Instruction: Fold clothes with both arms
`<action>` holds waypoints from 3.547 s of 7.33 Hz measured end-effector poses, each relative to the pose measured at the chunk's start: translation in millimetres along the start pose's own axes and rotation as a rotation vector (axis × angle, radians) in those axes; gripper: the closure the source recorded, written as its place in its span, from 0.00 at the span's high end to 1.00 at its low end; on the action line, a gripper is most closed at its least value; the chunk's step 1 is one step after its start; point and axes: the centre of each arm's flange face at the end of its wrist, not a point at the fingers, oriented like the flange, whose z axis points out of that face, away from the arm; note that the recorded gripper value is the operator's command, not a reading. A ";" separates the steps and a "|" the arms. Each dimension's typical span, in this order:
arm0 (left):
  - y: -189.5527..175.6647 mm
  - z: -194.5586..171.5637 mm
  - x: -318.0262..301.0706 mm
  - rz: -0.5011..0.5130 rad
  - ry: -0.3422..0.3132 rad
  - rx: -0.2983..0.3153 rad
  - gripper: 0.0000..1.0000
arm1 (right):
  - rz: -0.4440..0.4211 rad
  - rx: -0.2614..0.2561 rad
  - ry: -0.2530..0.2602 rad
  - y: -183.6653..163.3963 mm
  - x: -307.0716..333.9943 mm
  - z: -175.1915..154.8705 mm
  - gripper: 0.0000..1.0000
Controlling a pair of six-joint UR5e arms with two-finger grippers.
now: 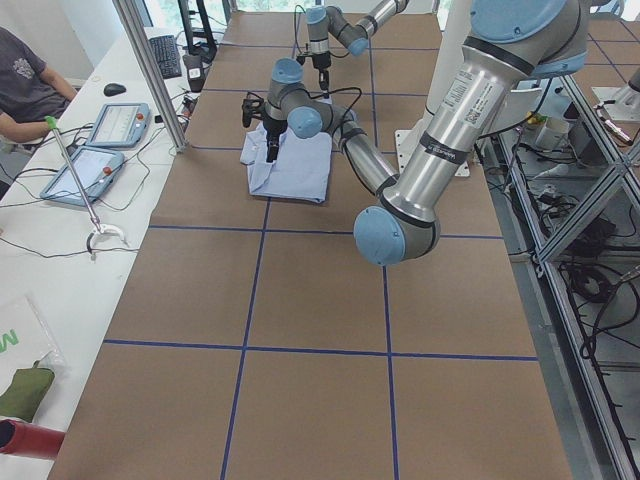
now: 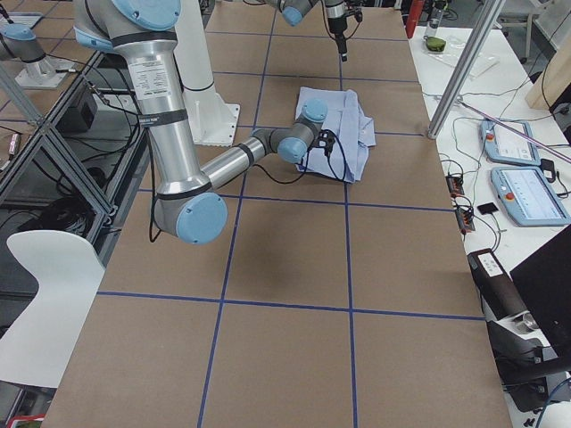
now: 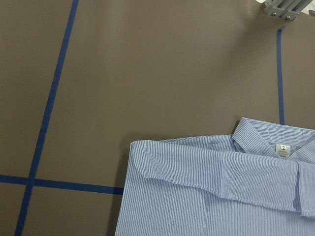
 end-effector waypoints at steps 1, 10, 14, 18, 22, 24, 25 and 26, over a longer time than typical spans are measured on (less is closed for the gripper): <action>0.1 -0.6 0.7 -0.004 0.002 0.001 0.98 | -0.017 -0.024 -0.001 25.5 7.1 -1.9 0.00; 1.9 -5.7 2.5 -0.010 0.001 0.035 0.98 | 0.146 -0.433 0.141 236.7 64.0 16.9 0.63; 35.6 -1.5 15.1 0.014 0.026 -0.008 0.99 | 0.274 -0.356 0.100 205.5 52.6 -3.9 1.00; 207.7 39.9 74.9 -0.149 0.048 -0.243 0.98 | 0.297 -0.064 -0.132 93.5 5.9 -104.6 1.00; 316.1 86.0 92.3 -0.213 -0.040 -0.309 0.92 | 0.266 0.077 -0.191 63.2 -21.8 -133.8 1.00; 312.5 97.9 88.1 -0.224 -0.063 -0.289 0.86 | 0.262 0.091 -0.193 61.7 -24.3 -134.2 1.00; 303.5 98.3 86.1 -0.233 -0.065 -0.274 0.85 | 0.262 0.093 -0.192 61.5 -24.3 -134.0 1.00; 294.1 98.4 83.8 -0.242 -0.066 -0.259 0.84 | 0.262 0.094 -0.192 61.5 -24.4 -133.7 1.00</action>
